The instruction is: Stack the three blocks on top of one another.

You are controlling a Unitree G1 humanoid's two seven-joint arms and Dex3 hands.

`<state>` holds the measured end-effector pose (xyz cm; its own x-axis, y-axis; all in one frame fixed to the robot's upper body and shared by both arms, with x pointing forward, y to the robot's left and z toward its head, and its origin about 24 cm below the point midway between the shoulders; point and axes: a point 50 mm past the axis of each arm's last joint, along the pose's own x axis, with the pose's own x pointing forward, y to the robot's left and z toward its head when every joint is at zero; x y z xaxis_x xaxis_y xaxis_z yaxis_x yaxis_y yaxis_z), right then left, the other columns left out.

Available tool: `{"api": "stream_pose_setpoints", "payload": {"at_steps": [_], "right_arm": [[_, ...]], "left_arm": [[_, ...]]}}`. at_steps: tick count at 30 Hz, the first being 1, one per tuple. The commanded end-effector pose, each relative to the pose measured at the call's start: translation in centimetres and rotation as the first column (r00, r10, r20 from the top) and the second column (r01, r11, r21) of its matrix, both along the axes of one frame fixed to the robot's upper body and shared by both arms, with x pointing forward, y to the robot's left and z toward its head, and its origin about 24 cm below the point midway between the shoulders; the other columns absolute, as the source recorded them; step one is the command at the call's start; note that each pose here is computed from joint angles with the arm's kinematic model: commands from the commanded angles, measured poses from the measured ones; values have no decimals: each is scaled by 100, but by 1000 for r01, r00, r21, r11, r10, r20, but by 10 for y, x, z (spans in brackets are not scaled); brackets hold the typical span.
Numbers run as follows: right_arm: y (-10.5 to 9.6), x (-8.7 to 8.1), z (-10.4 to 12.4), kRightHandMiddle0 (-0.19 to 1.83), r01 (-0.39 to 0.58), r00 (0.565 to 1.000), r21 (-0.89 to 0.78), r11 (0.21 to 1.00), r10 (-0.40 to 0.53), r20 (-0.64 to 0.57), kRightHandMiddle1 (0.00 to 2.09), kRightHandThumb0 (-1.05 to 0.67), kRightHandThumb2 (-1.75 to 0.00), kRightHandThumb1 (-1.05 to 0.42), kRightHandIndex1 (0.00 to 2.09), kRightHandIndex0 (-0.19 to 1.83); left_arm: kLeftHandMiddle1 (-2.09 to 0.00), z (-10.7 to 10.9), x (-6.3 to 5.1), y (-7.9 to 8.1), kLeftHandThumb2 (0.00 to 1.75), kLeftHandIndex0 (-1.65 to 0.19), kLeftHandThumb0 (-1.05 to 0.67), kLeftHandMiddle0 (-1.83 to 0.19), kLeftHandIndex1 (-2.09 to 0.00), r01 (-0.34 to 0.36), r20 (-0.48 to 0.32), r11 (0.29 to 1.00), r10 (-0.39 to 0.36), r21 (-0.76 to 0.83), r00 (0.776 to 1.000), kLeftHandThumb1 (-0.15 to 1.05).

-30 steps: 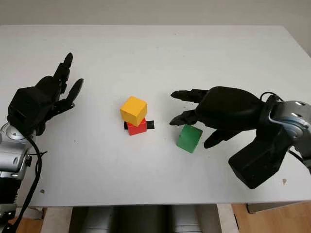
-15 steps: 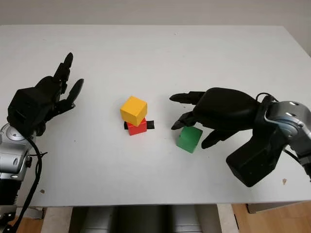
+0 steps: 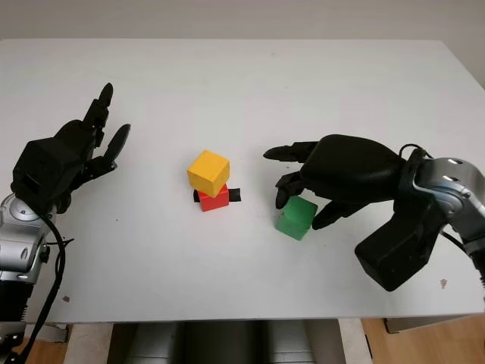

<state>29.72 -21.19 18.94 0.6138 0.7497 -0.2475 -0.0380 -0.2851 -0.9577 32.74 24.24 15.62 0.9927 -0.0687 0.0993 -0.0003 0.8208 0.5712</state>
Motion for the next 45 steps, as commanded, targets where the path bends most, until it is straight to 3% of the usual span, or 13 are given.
{"api": "stream_pose_setpoints", "payload": {"at_steps": [1, 11, 17, 32, 39, 45], "right_arm": [[2, 1, 0, 52, -16, 1000, 1, 1000, 16, 3, 109, -43, -5, -90, 6, 26], [2, 1, -8, 54, -20, 999, 23, 1000, 20, -31, 125, -42, -6, -89, 7, 31], [5, 5, -3, 51, 28, 998, 102, 994, -21, -65, 130, -43, -6, -91, 7, 32], [1, 26, 64, 43, 223, 971, 434, 873, -158, -180, 140, -37, -5, -91, 7, 33], [6, 37, 104, 57, 292, 952, 470, 833, -204, -230, 127, -38, -5, -86, 8, 38], [16, 47, 117, 59, 314, 937, 490, 814, -181, -299, 132, -40, -5, -85, 7, 38]], "left_arm": [[-1, -1, -1, 0, 66, 19, -84, 19, -3, 1, 6, 1000, -1, -11, 1000, 105], [0, 0, 0, -1, 66, 19, -83, 19, -2, 5, 2, 1000, -5, -16, 1000, 105], [0, -1, 0, 0, 66, 19, -83, 19, -1, 3, -1, 1000, -3, -19, 1000, 105], [0, -1, -1, 1, 65, 19, -83, 19, 0, 10, 0, 1000, -10, -20, 1000, 105], [0, -1, 0, 0, 65, 19, -83, 19, 0, 8, 5, 1000, -8, -24, 1000, 105], [0, -2, 0, -1, 64, 19, -84, 19, -1, 9, 6, 999, -9, -37, 1000, 105]]}}
